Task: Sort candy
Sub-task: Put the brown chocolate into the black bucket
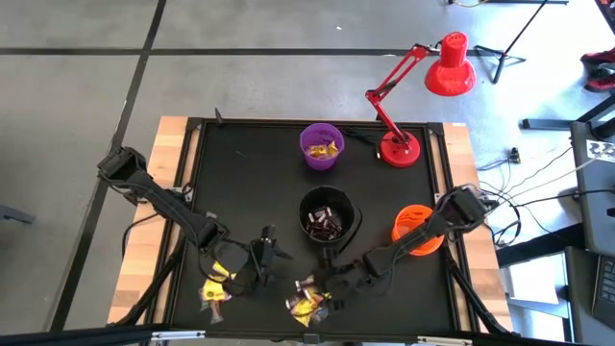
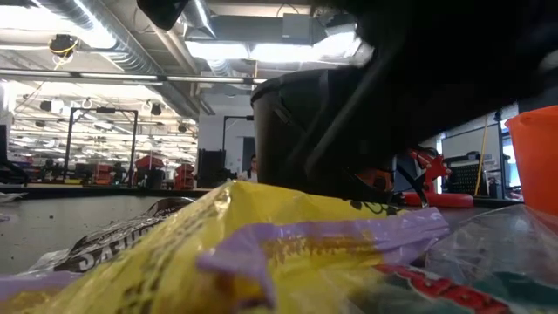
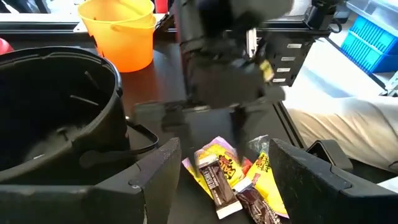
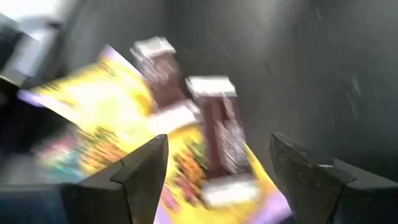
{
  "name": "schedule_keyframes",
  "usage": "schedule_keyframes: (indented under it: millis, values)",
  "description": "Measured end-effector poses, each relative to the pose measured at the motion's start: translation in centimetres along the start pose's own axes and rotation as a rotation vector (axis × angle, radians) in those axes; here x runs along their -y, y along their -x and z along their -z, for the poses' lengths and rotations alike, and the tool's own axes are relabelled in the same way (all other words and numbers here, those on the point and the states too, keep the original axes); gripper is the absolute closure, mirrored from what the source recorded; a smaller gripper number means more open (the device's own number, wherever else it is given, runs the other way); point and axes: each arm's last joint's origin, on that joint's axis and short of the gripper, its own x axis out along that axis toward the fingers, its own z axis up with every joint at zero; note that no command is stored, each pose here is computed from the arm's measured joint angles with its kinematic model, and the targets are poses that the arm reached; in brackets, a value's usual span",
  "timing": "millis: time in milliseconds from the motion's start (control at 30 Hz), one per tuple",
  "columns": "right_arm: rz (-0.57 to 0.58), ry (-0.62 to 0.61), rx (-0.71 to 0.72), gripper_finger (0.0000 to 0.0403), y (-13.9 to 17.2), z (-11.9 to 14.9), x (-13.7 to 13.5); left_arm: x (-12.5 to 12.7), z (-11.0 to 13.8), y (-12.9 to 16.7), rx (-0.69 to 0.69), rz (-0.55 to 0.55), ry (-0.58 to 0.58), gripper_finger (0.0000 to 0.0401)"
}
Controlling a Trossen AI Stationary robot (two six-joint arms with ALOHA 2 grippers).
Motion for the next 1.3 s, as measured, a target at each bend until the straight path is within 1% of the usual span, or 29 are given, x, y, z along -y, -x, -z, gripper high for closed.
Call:
schedule_keyframes:
  millis: [100,200,533,733,800,867,1000,1067,1167,1300]
  values:
    - [0.004,-0.035,-0.046,0.0146,-0.7,0.5,0.8,0.0,0.0,0.0,0.000,0.000,0.000,0.0168]
    - [-0.007,-0.043,-0.073,0.0177,-0.8,0.8,0.9,0.0,0.0,0.0,0.000,0.000,0.000,0.0168]
    - [-0.017,-0.039,-0.080,0.0320,-1.0,0.9,0.8,0.0,0.0,0.0,0.001,-0.007,-0.002,0.0168]
    - [-0.026,-0.039,-0.080,0.0391,-0.9,0.9,0.7,0.0,0.0,0.0,0.001,-0.008,-0.002,0.0168]
    - [-0.034,-0.040,-0.077,0.0398,-0.7,0.7,0.7,0.0,0.0,0.0,0.001,-0.008,-0.002,0.0168]
    - [-0.037,-0.041,-0.068,0.0393,-0.2,0.3,0.7,0.0,0.0,0.0,0.000,-0.008,-0.002,0.0168]
    - [-0.062,-0.035,0.005,0.0393,1.6,-1.8,0.5,0.0,0.0,0.0,0.001,-0.008,-0.002,0.0168]
    - [-0.080,-0.009,0.052,0.0399,3.1,-2.9,0.1,0.0,0.0,0.0,0.001,-0.009,-0.002,0.0168]
    - [-0.075,0.038,0.132,0.0398,5.8,-4.6,-0.3,0.0,0.0,0.0,0.001,-0.009,-0.002,0.0168]
    - [0.008,0.066,0.206,0.0398,9.8,-5.9,0.0,0.0,0.0,0.0,-0.001,-0.009,-0.004,0.0168]
